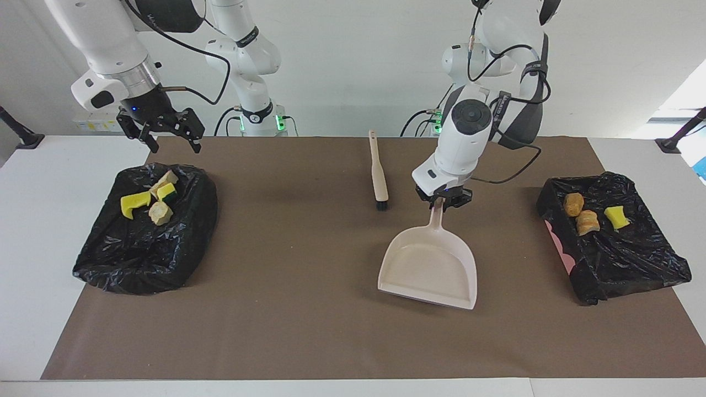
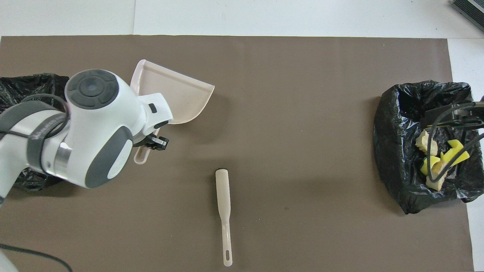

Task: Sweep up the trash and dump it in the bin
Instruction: 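Bring the empty dustpan back to the table center with the left gripper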

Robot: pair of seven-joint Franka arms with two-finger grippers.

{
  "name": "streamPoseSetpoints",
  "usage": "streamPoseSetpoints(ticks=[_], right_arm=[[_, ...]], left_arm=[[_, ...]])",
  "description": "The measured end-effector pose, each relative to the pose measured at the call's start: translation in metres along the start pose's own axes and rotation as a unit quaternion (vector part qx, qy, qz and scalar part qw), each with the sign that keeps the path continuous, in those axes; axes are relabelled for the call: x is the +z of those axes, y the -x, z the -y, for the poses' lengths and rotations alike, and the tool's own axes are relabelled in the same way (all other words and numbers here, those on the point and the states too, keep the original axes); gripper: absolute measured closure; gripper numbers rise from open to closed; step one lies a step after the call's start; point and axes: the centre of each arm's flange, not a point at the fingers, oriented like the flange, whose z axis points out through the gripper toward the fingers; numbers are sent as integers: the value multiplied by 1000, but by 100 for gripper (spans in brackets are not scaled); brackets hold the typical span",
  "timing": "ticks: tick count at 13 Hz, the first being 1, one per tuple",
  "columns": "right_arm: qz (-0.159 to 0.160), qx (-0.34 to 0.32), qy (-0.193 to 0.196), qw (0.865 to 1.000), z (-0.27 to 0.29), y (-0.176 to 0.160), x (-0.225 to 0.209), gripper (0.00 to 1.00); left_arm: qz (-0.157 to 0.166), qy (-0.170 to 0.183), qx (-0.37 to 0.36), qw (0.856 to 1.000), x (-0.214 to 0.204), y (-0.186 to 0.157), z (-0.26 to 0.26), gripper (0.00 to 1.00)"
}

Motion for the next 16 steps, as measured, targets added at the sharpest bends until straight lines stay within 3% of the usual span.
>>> streamPoseSetpoints(ticks=[6,13,16], right_arm=[[-1,-2,0,1000,2,0,-1,0],[-2,4,1,1000,2,0,-1,0],[-2,5,1,1000,2,0,-1,0]], left_arm=[[-28,34,-52,998,10,-32,-38,68],[-10,45,-66,997,59,-57,-63,68],[-11,46,-64,997,60,-57,-68,68]])
